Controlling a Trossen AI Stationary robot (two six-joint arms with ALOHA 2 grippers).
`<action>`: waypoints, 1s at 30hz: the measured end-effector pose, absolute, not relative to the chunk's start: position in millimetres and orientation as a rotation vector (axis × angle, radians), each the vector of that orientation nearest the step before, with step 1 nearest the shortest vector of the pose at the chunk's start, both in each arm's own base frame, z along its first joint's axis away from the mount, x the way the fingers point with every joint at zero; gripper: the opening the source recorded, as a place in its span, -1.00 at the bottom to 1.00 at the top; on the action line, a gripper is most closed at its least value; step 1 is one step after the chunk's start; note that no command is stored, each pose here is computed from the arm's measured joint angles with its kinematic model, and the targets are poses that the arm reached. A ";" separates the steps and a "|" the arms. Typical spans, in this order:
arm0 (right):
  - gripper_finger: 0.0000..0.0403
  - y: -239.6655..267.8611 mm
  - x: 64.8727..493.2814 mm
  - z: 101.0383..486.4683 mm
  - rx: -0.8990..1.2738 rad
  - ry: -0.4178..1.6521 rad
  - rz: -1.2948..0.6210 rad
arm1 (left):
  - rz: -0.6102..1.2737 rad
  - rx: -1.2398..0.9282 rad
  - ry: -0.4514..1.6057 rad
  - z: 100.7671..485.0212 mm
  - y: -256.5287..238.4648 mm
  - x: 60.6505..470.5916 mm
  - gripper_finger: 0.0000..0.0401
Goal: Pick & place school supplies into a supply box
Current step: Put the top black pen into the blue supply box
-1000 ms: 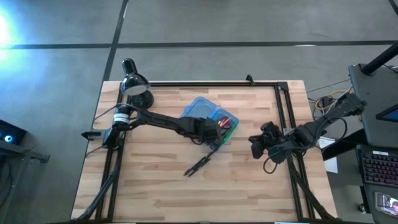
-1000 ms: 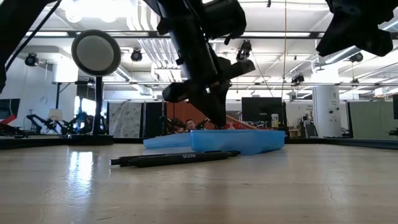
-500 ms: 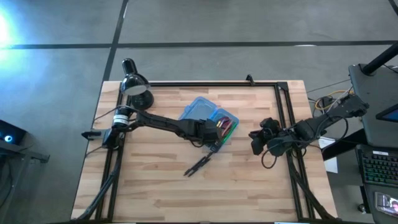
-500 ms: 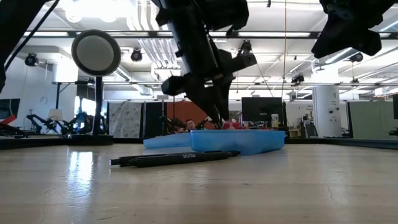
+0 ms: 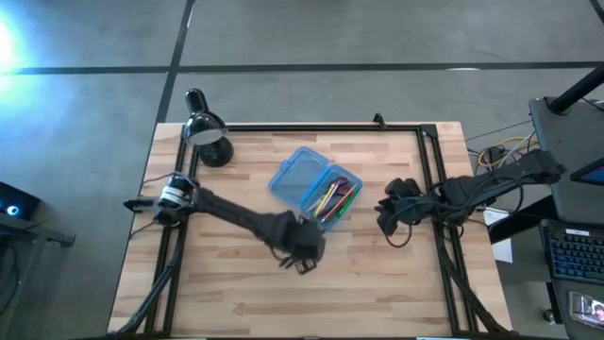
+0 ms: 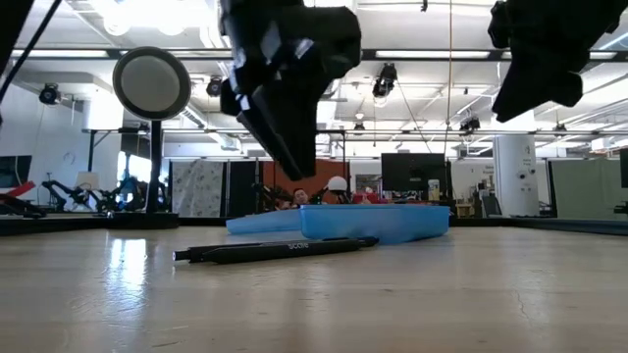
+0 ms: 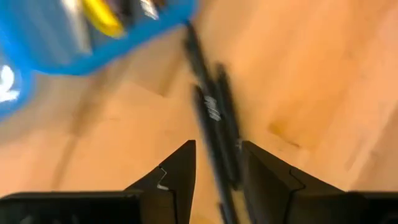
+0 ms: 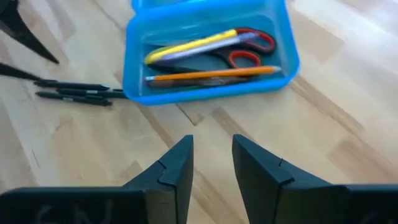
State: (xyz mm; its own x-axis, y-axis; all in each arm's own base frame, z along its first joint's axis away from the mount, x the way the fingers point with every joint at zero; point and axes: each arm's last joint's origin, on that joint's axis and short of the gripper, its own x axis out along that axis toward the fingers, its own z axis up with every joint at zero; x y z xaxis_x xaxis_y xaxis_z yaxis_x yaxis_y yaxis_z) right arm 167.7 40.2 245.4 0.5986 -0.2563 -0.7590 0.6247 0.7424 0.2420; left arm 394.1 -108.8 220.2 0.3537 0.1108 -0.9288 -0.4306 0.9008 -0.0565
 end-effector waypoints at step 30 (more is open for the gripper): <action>-0.63 55.1 212.4 199.0 0.420 0.846 -0.499 | 0.467 -0.386 1.125 171.4 -153.9 355.8 -0.44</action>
State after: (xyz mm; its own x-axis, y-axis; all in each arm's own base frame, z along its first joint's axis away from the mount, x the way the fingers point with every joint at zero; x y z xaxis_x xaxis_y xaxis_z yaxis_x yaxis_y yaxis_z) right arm 212.4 55.1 199.0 0.5620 -0.2478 -0.7892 0.5706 0.8068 0.1530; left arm 355.8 -153.9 171.4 0.3541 0.1609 -0.9212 -0.5392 0.8400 -0.0605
